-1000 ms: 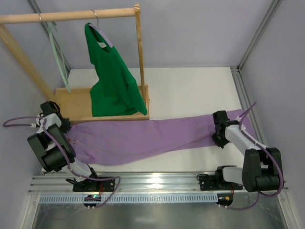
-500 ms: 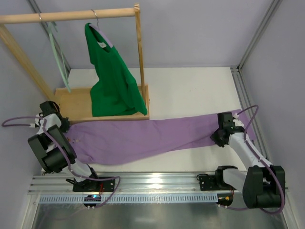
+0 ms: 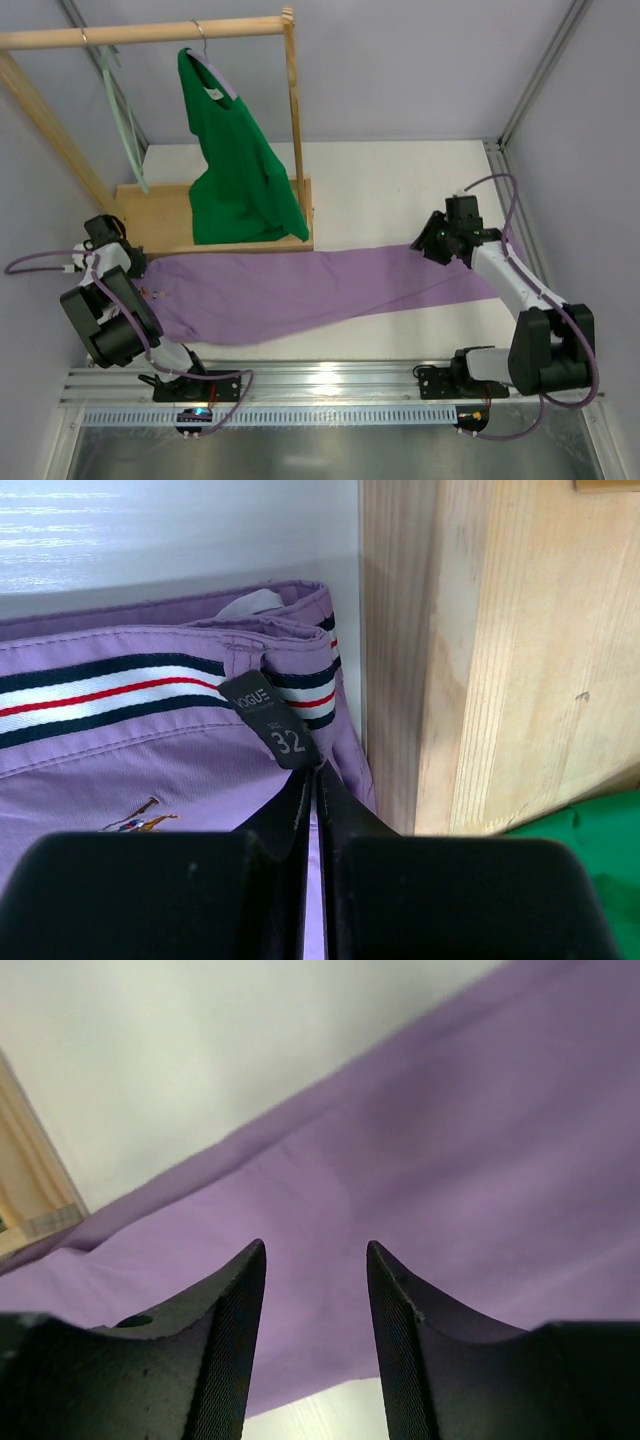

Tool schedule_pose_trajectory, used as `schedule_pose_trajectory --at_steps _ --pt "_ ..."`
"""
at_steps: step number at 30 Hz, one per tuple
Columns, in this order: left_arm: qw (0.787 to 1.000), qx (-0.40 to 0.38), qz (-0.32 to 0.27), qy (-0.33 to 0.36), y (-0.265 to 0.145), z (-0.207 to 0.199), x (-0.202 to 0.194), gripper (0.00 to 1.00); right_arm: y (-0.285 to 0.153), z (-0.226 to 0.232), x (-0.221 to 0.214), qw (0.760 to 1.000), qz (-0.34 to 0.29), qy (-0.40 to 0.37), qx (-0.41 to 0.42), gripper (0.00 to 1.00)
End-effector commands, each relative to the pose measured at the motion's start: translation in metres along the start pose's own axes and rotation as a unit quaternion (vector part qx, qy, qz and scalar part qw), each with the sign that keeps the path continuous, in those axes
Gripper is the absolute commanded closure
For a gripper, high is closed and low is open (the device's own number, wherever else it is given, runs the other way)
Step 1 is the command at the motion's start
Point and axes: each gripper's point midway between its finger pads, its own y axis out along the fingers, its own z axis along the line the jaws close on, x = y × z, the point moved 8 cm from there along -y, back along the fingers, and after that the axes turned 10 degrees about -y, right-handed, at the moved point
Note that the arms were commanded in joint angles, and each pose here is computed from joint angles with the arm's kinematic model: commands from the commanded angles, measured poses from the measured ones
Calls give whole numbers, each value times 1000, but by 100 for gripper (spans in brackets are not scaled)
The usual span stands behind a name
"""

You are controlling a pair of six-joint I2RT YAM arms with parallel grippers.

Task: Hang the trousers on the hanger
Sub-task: Fold the trousers

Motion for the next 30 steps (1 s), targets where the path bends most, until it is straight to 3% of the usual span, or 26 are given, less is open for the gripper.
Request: schedule_pose_trajectory --at_steps 1,8,11,17,30 --pt "1000 5 -24 -10 3 -2 6 99 7 43 36 992 -43 -87 81 51" --pt "1000 10 -23 -4 7 1 5 100 54 107 55 981 -38 -114 154 52" --pt "999 15 -32 4 7 1 6 99 93 127 38 982 2 -115 150 51" --pt "998 43 -51 12 3 7 10 100 122 170 10 975 41 -146 165 52" --pt "988 118 -97 36 -9 25 22 100 108 137 -59 974 95 -165 124 53"
